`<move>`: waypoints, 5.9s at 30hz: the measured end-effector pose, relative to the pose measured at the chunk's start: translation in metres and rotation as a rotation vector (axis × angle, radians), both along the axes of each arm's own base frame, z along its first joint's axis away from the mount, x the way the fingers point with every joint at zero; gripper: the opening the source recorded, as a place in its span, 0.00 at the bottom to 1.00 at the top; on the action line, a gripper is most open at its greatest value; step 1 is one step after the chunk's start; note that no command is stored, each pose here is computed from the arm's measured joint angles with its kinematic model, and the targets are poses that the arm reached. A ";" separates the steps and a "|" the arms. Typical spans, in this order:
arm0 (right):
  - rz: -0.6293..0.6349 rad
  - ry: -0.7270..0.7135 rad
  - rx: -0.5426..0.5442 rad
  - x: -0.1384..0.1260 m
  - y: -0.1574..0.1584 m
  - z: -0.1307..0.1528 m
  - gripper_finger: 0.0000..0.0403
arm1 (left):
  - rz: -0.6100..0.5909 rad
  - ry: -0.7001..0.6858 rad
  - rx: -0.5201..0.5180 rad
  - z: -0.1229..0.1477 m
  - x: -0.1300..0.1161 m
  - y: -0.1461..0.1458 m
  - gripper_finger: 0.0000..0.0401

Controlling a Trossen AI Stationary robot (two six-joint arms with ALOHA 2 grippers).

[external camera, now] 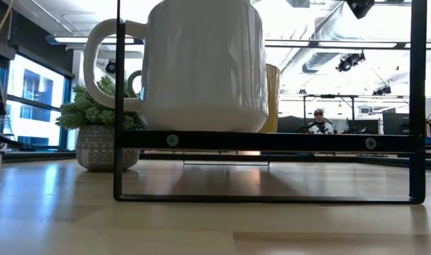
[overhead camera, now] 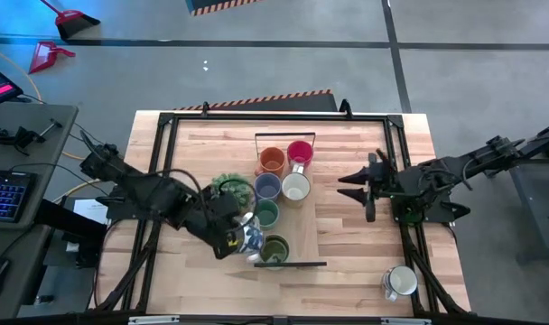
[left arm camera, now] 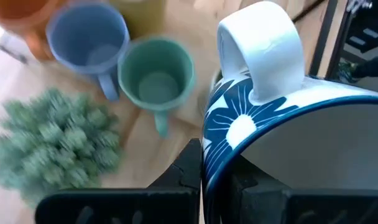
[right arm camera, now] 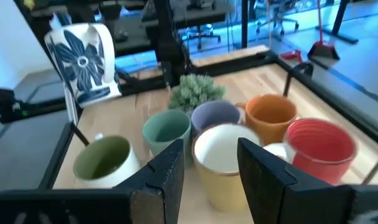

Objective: Place coffee mugs
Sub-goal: Put the left blue mug on the shelf

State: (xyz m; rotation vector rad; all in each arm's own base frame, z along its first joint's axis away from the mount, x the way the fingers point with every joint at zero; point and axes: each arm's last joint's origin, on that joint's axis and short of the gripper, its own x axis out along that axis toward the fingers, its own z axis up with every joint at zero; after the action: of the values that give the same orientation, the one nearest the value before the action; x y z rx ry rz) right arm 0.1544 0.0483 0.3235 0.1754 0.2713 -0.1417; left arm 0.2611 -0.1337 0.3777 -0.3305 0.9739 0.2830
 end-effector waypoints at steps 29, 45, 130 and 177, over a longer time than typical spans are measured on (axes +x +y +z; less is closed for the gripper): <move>-0.035 -0.055 -0.011 -0.032 -0.014 0.010 0.32 | -0.078 -0.032 0.115 0.004 0.117 0.058 0.02; -0.074 -0.011 -0.002 -0.036 -0.016 0.005 0.32 | -0.178 0.104 0.122 -0.033 0.166 0.046 0.02; -0.068 0.026 -0.010 -0.036 -0.017 0.002 0.32 | -0.302 0.295 0.113 -0.106 0.202 0.067 0.02; -0.042 0.064 -0.013 -0.037 -0.016 -0.002 0.32 | -0.332 0.265 0.056 -0.111 0.210 0.071 0.27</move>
State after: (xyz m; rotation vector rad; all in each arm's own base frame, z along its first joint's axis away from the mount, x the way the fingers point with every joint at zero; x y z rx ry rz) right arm 0.1169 0.0321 0.3219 0.1643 0.3304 -0.1909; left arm 0.4707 -0.0629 0.2663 -0.0771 1.2601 0.0505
